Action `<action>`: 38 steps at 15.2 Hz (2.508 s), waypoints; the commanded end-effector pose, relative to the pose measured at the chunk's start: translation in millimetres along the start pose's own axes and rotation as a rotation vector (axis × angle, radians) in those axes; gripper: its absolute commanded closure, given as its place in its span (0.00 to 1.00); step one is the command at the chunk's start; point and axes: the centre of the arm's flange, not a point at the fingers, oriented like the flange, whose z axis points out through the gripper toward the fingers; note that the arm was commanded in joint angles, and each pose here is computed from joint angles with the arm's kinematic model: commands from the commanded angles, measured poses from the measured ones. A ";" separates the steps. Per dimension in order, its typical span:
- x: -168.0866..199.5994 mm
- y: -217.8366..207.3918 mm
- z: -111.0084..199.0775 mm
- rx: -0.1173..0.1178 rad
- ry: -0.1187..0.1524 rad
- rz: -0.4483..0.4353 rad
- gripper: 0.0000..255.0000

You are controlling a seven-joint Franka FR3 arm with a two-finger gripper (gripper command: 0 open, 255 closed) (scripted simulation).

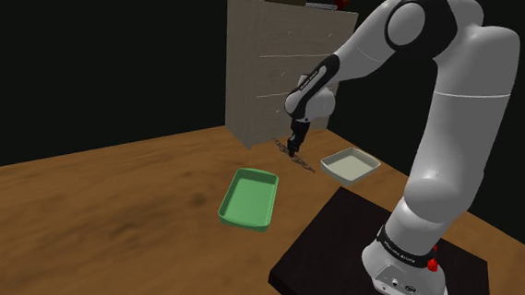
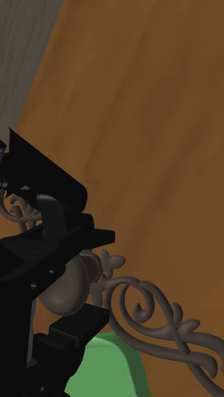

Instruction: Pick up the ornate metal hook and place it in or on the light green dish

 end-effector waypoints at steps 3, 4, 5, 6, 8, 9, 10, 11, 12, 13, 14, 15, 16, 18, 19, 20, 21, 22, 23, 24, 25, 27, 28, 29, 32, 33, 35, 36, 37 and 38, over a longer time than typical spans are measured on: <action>3.9 -49.4 -4.8 0.000 0.000 0.001 1.00; 5.3 -62.5 -5.5 0.000 0.000 0.001 1.00; 6.6 -75.6 -6.2 0.000 0.000 0.001 1.00; 8.0 -88.7 -6.8 0.000 0.000 0.001 1.00; 10.8 -115.0 -8.2 0.000 0.000 0.001 1.00; 12.1 -128.1 -8.8 0.000 0.000 0.001 1.00; 13.5 -141.2 -9.5 0.000 0.000 0.001 1.00; 14.9 -154.3 -10.2 0.000 0.000 0.001 1.00; 16.2 -167.4 -10.9 0.000 0.000 0.001 1.00; 17.6 -180.5 -11.5 0.000 0.000 0.001 1.00; 19.0 -193.6 -12.2 0.000 0.000 0.001 1.00; 20.3 -206.7 -12.9 0.000 0.000 0.001 1.00; 21.7 -219.9 -13.5 0.000 0.000 0.001 1.00; 24.4 -246.1 -14.9 0.000 0.000 0.001 1.00; 25.4 -255.6 -15.3 0.000 0.000 0.001 1.00; 25.4 -255.6 -10.1 0.000 0.000 0.001 1.00; 25.3 -255.6 -4.8 0.000 0.000 0.001 1.00; 25.2 -255.6 0.5 0.000 0.000 0.001 1.00; 25.1 -255.6 5.8 0.000 0.000 0.001 1.00; 25.0 -255.6 11.0 0.000 0.000 0.001 1.00; 24.9 -255.6 16.3 0.000 0.000 0.001 1.00; 24.7 -255.6 26.9 0.000 0.000 0.001 1.00; 24.7 -255.6 32.2 0.000 0.000 0.001 1.00; 24.6 -255.5 37.4 0.000 0.000 0.001 1.00; 24.3 -255.5 53.3 0.000 0.000 0.001 1.00; 24.2 -255.5 58.6 0.000 0.000 0.001 1.00; 24.0 -255.5 69.2 0.000 0.000 0.001 1.00; 24.0 -255.5 69.2 0.000 0.000 0.001 1.00; 24.0 -255.5 69.2 0.000 0.000 0.001 1.00; 24.0 -255.5 69.2 0.000 0.000 0.001 1.00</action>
